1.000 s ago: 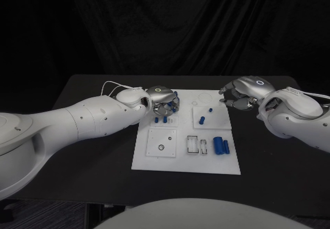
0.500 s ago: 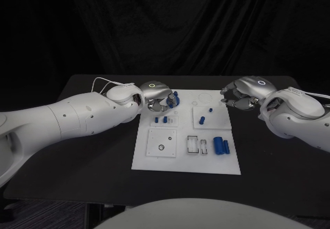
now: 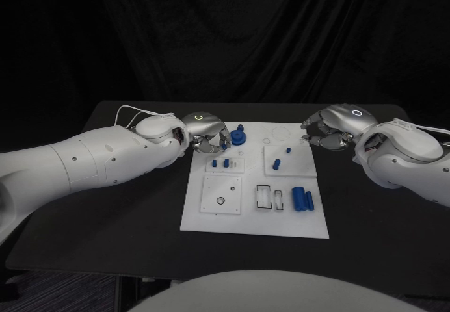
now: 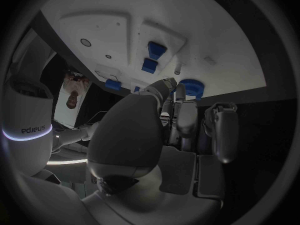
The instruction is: Assemble the parts on the task board
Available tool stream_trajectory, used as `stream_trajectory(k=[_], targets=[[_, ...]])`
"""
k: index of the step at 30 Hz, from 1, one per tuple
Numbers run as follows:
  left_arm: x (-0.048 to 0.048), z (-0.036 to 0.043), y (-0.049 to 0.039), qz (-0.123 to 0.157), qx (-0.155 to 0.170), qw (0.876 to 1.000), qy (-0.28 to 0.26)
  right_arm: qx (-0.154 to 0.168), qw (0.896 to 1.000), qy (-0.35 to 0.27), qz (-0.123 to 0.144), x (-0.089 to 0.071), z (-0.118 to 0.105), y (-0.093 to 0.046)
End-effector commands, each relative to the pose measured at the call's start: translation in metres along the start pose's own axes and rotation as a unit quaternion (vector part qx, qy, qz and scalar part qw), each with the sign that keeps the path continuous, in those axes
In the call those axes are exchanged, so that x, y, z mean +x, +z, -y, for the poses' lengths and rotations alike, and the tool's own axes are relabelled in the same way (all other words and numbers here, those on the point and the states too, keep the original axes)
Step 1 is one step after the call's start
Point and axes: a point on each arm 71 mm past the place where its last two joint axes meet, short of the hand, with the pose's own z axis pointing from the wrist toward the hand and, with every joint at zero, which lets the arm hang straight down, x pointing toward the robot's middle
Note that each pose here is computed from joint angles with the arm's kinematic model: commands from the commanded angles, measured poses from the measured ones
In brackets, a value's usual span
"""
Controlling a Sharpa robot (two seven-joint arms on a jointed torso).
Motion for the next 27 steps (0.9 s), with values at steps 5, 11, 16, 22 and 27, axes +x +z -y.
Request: stream_trajectory(k=[5,11,16,22,27], targets=[[0.0043,-0.0052,-0.0021,-0.021,-0.014,1.000,-0.005,0.005,1.000,-0.002,-0.010,0.0030,0.0015,-0.0009],[0.0057,-0.0077,-0.0038,-0.024,-0.019,1.000,-0.006,0.006,1.000,-0.002,-0.013,0.0039,0.0021,-0.0009],[0.0062,-0.0078,-0.0033,-0.025,-0.020,0.999,-0.006,0.006,1.000,-0.003,-0.014,0.0043,0.0023,-0.0008],[0.0065,-0.0068,-0.0010,-0.024,-0.018,1.000,-0.005,0.005,1.000,-0.003,-0.015,0.0048,0.0016,-0.0002],[0.0071,-0.0051,0.0012,-0.022,-0.017,1.000,-0.005,0.005,1.000,-0.003,-0.016,0.0052,0.0014,0.0000]])
